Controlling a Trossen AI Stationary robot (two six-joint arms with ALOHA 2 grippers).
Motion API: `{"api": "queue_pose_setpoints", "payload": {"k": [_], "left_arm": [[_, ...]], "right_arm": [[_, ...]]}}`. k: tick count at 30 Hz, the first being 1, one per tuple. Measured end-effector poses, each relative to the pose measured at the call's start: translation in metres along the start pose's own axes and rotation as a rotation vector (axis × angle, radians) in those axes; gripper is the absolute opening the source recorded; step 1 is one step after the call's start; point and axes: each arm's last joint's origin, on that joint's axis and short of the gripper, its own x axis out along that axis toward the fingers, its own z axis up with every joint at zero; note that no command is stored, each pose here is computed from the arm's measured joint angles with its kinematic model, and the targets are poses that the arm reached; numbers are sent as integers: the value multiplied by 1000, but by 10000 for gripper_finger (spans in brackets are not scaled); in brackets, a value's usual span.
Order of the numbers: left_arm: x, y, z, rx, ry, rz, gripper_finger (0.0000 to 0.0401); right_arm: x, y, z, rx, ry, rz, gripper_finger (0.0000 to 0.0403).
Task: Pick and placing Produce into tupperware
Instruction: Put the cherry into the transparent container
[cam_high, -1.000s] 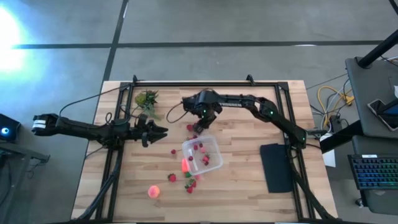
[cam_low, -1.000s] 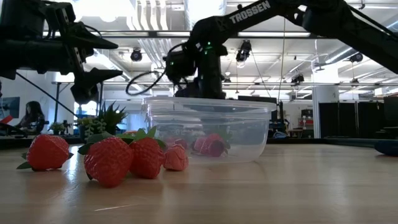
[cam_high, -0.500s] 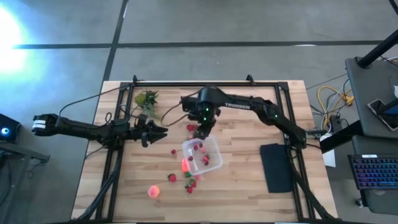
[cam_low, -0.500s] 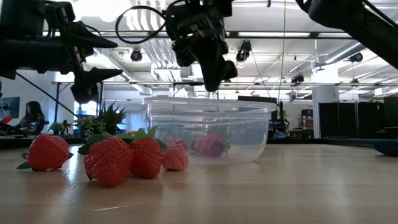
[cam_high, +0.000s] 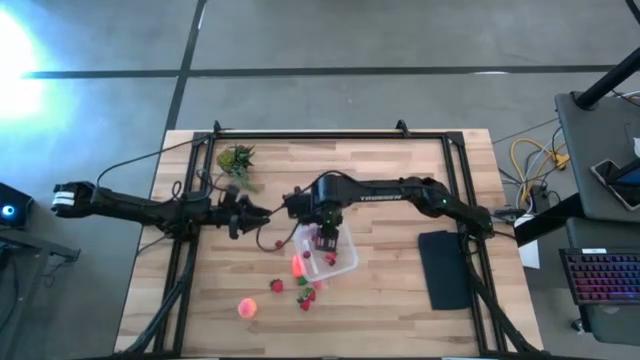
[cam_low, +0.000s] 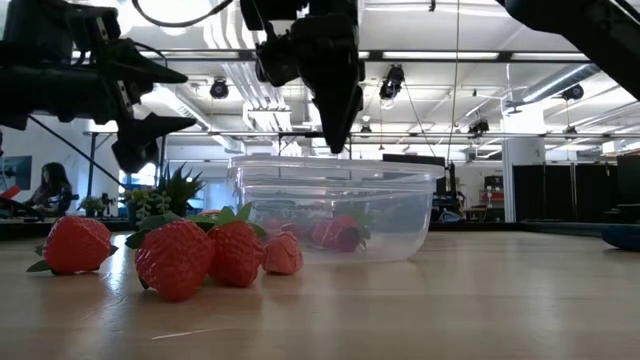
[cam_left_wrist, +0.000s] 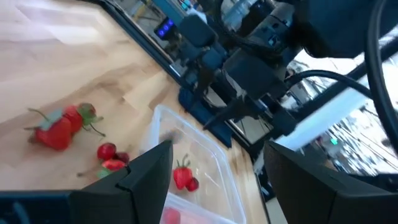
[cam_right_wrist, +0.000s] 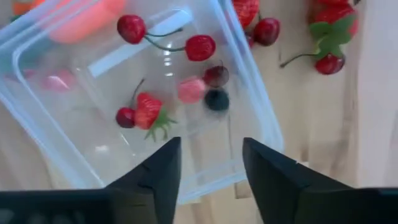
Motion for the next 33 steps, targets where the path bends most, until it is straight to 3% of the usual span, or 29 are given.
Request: {"api": "queue_pose_setpoints", "payload": {"k": [9,14,17,21,23,27,33], "left_arm": [[0,-2,-1,-2,49,-59,238],[0,-4,1,-1,34,-75,238],[0,-4,1,-2,33,-77,238],[0,-4,1,-27,33,-78,238],[0,-4,1,-29,38,-82,238],[0,-5,1,-29,40,-92,238],[0,-4,1,-26,43,-87,238]], "right_arm": [[-2,-14,2,201,-15,-35,246],[-5,-60,7,304,-25,-5,250],[1,-88,14,211,-63,-10,242],[11,-93,22,-142,-91,-17,233],[17,-93,23,-243,-86,-19,231],[34,-105,29,-233,-127,-28,231],[50,-122,28,-112,-114,-79,230]]}}
